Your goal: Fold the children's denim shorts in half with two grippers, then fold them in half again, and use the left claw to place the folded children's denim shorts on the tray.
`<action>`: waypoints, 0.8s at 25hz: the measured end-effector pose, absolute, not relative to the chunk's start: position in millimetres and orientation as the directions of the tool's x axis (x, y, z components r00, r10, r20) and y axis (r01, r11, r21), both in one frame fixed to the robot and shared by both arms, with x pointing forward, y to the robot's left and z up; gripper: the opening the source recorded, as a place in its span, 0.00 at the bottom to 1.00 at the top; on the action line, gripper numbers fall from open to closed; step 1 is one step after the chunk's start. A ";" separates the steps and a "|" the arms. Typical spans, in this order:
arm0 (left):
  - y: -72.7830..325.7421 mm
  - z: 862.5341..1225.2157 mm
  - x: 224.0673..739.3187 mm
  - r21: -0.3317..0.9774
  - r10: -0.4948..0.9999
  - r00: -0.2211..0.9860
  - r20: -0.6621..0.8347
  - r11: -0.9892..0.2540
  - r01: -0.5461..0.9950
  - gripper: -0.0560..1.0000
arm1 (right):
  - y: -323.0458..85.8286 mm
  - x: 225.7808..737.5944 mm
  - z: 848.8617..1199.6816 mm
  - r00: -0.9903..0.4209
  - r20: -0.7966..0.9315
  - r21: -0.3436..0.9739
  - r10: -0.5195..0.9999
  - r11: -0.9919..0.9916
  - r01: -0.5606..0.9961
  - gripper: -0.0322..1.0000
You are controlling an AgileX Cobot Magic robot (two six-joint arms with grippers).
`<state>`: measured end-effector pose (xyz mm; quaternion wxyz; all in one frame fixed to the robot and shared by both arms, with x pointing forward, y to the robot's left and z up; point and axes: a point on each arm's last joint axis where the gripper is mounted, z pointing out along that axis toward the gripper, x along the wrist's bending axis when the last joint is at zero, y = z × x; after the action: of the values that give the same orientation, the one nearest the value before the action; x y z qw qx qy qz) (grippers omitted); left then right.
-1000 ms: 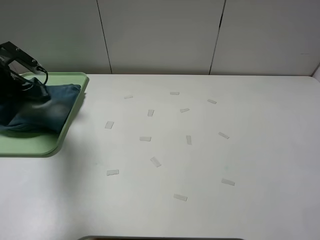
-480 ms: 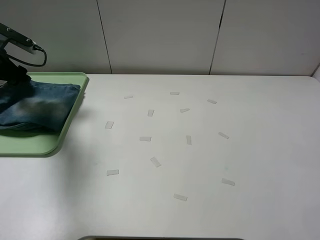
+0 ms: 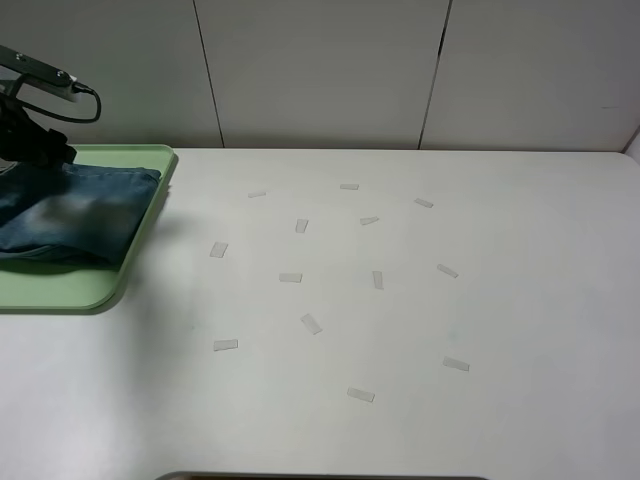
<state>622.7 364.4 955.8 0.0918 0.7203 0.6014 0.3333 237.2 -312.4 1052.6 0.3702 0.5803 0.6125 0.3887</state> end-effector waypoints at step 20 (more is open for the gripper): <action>392.3 935.1 602.8 0.526 0.941 0.033 0.338 -0.218 0.822 0.75 | -312.4 237.2 1052.6 -0.052 -0.002 0.906 0.999 0.024 0.423 0.64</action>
<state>602.8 392.3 935.1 0.0932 0.7126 0.6183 0.3180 237.2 -312.4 1052.6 0.3702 0.5803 0.6125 0.3887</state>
